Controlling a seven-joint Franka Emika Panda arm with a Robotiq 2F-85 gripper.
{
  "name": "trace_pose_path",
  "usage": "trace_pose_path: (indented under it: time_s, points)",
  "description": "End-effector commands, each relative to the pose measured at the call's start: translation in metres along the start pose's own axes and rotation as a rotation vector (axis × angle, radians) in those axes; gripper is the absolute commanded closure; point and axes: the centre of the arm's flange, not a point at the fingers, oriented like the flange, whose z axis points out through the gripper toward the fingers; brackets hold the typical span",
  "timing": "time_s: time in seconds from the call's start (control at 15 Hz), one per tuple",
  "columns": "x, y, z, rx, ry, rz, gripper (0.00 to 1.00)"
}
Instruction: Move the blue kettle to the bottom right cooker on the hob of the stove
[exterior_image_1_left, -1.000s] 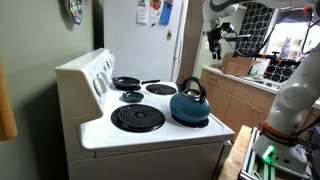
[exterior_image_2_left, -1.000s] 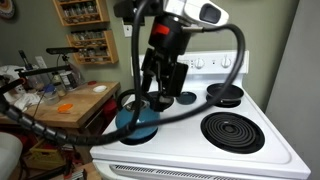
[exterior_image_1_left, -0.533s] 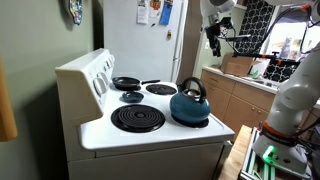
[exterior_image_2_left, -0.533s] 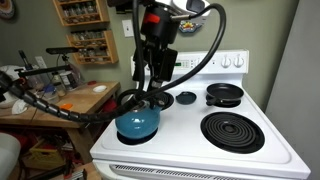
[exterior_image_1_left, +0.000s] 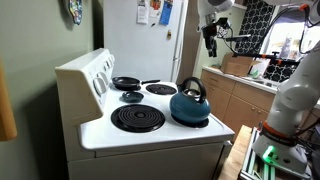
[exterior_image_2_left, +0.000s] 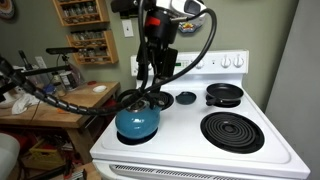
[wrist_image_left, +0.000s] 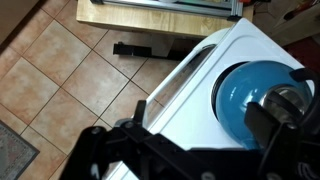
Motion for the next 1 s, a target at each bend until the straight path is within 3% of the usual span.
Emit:
trace_pose_path:
  time_s: [0.0, 0.13, 0.2, 0.33, 0.6, 0.93]
  points:
    - [0.029, -0.063, 0.004, -0.047, 0.044, 0.06, 0.0]
    - [0.037, -0.094, 0.011, -0.073, 0.056, 0.062, 0.0]
    - [0.024, -0.074, 0.009, -0.064, 0.052, 0.038, 0.0]
    - [0.028, -0.087, 0.014, -0.077, 0.046, 0.026, 0.0]
    - [0.028, -0.075, 0.011, -0.065, 0.05, 0.04, 0.0]
    - [0.033, -0.127, 0.023, 0.117, 0.085, 0.057, 0.0]
